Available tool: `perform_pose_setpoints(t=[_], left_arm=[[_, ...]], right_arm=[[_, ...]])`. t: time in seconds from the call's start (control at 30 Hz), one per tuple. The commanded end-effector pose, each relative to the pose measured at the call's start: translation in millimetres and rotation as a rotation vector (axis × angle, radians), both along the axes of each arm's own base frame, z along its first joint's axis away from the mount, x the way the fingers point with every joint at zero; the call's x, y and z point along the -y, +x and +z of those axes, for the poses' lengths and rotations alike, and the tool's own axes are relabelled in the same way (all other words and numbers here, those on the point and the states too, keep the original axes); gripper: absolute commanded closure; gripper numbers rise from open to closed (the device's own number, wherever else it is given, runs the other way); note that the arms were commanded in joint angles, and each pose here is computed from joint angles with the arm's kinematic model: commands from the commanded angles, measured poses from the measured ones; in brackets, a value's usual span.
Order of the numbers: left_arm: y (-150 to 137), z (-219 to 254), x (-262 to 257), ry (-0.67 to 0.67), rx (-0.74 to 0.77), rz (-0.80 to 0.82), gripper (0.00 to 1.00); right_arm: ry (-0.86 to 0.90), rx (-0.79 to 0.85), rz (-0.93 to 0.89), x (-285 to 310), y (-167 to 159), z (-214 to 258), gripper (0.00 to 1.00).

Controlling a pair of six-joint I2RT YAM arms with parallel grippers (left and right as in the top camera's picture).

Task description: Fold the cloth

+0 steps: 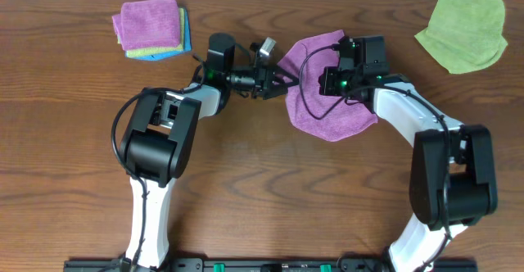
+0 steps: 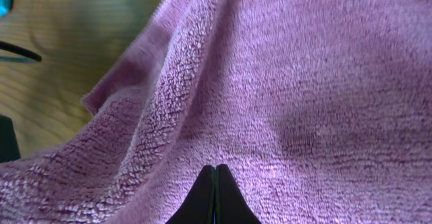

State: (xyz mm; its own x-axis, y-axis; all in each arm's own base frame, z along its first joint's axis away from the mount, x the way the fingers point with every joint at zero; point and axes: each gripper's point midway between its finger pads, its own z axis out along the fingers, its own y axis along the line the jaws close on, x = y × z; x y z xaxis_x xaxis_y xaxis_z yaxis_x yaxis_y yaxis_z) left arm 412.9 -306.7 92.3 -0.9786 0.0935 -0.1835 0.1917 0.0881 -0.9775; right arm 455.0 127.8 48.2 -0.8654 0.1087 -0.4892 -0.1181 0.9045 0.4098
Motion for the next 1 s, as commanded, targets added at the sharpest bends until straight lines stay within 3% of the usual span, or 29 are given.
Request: perform_pose_setpoints(t=[0.0,0.3,0.67,0.97], left_arm=[[12,-5,-13,0.014,0.125,0.035,0.48],[32,-25,-50,0.083,0.119,0.132,0.47],[40,-61,-60,0.251,0.112,0.224,0.47],[39,-70,-63,0.29,0.089,0.235,0.49]], right_arm=[[0.0,0.004,0.0,-3,4,3,0.99],[-0.029,-0.044,-0.014,2,-4,-5,0.98],[-0.022,-0.056,-0.008,1,-7,-6,0.99],[-0.068,-0.041,-0.011,8,-5,-8,0.98]])
